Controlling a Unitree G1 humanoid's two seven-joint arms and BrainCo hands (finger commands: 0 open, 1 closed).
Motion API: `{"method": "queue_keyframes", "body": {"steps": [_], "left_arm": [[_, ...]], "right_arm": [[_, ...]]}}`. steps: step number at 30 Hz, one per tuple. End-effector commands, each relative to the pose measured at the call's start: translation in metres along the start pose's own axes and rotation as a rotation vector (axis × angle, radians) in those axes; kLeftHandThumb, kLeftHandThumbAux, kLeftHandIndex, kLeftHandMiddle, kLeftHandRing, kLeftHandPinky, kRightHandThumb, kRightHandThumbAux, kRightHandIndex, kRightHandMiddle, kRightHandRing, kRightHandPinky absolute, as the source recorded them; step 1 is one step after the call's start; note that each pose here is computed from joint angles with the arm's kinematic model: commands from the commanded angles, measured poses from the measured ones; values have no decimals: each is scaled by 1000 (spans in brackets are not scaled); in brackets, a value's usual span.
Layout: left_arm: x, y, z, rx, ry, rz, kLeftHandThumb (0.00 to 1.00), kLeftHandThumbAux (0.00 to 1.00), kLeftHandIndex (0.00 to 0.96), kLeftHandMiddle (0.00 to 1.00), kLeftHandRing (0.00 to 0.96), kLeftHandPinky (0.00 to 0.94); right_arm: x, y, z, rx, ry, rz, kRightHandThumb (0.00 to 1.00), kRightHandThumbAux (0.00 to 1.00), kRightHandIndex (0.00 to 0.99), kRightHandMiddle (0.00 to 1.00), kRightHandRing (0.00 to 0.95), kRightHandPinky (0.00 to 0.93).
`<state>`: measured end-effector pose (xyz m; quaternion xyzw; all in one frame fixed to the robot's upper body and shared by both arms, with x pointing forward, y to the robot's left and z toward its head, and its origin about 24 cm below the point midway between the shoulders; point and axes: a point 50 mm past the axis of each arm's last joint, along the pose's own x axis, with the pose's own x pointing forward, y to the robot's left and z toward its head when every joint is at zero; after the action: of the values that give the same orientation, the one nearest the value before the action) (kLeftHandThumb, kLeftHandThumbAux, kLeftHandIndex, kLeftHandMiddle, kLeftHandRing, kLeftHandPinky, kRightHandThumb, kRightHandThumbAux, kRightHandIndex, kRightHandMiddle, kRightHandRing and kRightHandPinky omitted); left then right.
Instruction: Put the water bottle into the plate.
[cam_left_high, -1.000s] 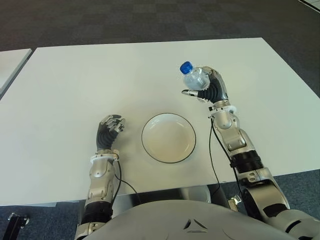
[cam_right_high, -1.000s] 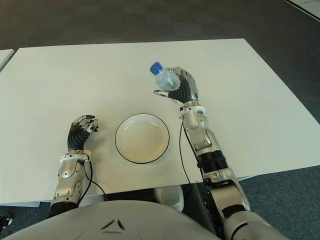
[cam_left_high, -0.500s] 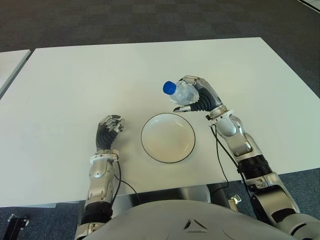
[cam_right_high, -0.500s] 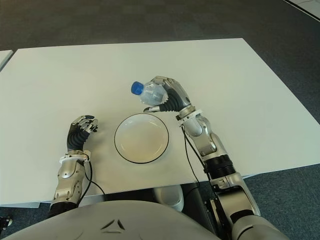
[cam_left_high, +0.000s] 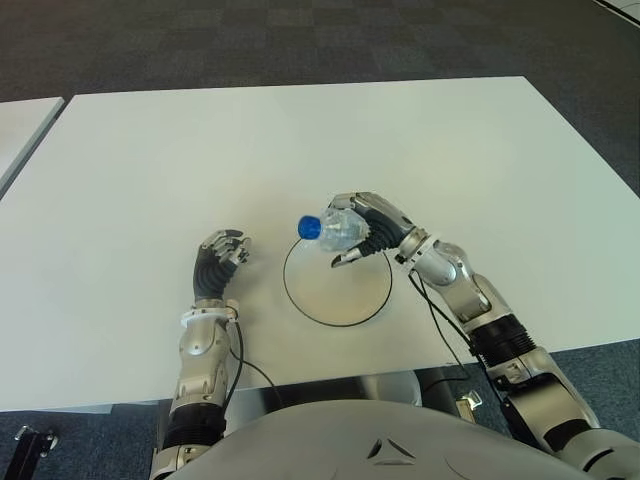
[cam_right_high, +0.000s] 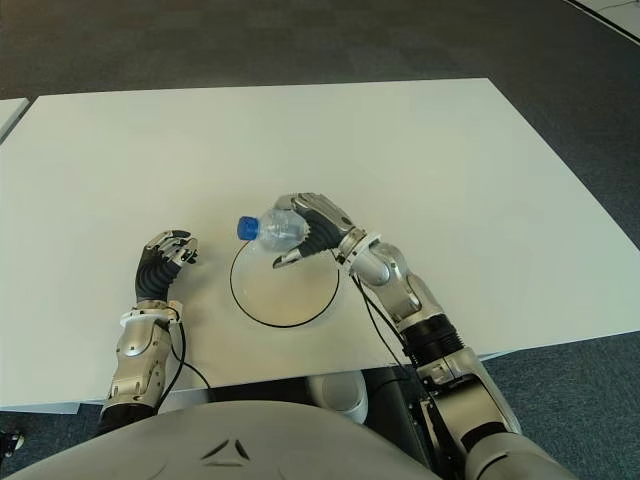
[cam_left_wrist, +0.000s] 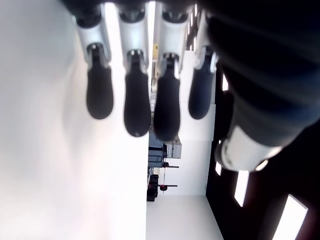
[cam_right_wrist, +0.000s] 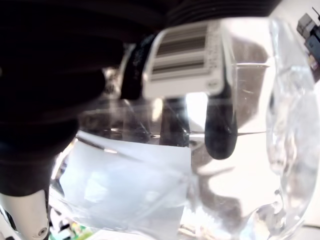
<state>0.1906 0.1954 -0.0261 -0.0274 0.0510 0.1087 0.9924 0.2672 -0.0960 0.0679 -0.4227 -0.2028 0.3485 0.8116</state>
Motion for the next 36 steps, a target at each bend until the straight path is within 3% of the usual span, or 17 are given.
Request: {"method": "queue_keyframes", "body": {"steps": [1, 8, 17, 24, 33, 36], "left_arm": [[-5, -1, -10, -4, 63, -1, 705, 711, 434, 603, 589, 581], [-4, -1, -10, 3, 60, 0, 705, 711, 433, 607, 592, 582], [-5, -1, -10, 1, 67, 4, 705, 711, 434, 609, 592, 581], [-5, -1, -10, -2, 71, 3, 705, 711, 433, 602, 586, 573], [-4, 0, -10, 0, 71, 5, 705, 710, 434, 599, 583, 570], [-4, 0, -10, 0, 70, 5, 705, 710, 434, 598, 582, 572]], "right_arm": [[2, 5, 1, -15, -12, 67, 713, 718, 439, 916, 895, 896], [8, 23, -7, -44, 20, 192, 711, 720, 439, 928, 903, 897], [10, 29, -12, -117, 84, 326, 706, 722, 438, 896, 870, 838], [10, 29, -14, -201, 143, 408, 700, 725, 434, 761, 740, 667], [12, 30, -9, -236, 206, 449, 690, 727, 418, 589, 594, 568], [12, 30, -7, -241, 213, 455, 686, 728, 412, 469, 478, 467]]}}
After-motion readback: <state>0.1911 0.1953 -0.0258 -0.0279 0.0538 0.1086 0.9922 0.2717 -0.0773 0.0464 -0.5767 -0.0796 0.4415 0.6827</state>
